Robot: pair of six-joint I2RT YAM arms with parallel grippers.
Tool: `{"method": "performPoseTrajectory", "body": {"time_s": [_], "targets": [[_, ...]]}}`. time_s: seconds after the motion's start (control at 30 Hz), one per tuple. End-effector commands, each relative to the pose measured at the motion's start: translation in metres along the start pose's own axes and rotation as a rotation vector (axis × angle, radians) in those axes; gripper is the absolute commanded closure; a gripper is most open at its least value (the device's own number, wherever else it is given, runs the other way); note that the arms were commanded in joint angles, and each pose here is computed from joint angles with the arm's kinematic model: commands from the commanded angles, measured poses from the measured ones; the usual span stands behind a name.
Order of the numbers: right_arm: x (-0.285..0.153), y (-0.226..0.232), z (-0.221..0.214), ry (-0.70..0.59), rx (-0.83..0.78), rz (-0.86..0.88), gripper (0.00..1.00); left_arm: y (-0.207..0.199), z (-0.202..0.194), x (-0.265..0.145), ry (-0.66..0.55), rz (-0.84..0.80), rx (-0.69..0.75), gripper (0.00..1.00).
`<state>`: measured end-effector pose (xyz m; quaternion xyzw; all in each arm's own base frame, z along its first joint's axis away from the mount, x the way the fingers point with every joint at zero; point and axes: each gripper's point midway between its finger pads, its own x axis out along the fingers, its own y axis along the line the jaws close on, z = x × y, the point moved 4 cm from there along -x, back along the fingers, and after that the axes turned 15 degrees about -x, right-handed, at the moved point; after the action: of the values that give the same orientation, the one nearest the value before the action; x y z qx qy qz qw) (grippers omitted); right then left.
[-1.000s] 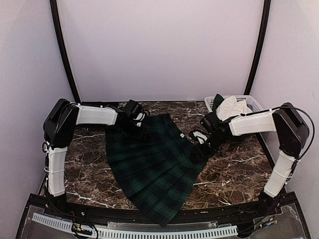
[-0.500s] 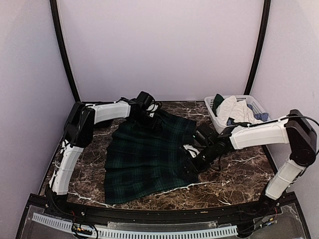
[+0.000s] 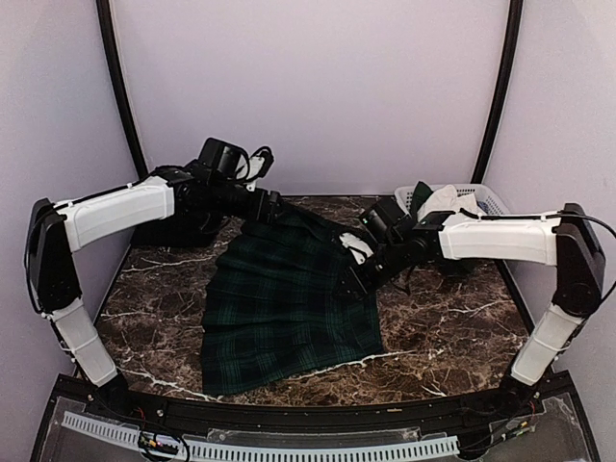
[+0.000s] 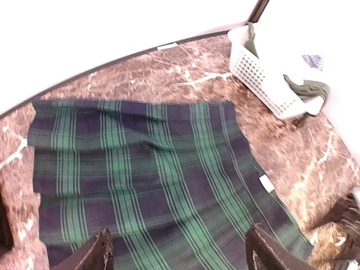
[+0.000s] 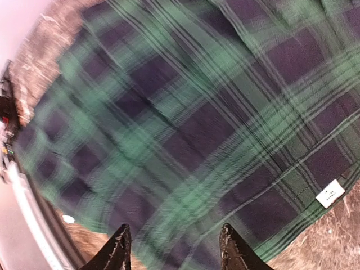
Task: Fold and stack the mixed laundry pile
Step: Adjust the flattened skirt at the center of the board.
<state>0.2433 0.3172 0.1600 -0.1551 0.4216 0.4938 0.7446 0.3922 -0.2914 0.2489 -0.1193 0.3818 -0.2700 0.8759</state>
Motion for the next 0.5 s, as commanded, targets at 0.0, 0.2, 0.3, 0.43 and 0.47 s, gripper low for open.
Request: {"method": "performPoseTrajectory", "body": {"time_s": [0.0, 0.2, 0.3, 0.43, 0.47], "targets": [[0.024, -0.021, -0.015, 0.078, -0.006, 0.001, 0.51, 0.005, -0.064, 0.006, 0.12, 0.015, -0.041, 0.2], [0.044, -0.034, -0.058, 0.173, 0.059, 0.026, 0.56, 0.022, -0.153, 0.001, 0.272, 0.057, -0.06, 0.21], [0.049, -0.033, -0.084, 0.236, 0.107, 0.023, 0.58, 0.032, -0.176, -0.005, 0.302, 0.074, -0.087, 0.21], [0.052, -0.026, -0.113, 0.296, 0.17, 0.045, 0.6, 0.044, -0.194, -0.016, 0.32, 0.112, -0.12, 0.22], [0.05, -0.024, -0.115, 0.294, 0.178, 0.049, 0.6, 0.045, -0.197, -0.019, 0.32, 0.113, -0.125, 0.22]]}}
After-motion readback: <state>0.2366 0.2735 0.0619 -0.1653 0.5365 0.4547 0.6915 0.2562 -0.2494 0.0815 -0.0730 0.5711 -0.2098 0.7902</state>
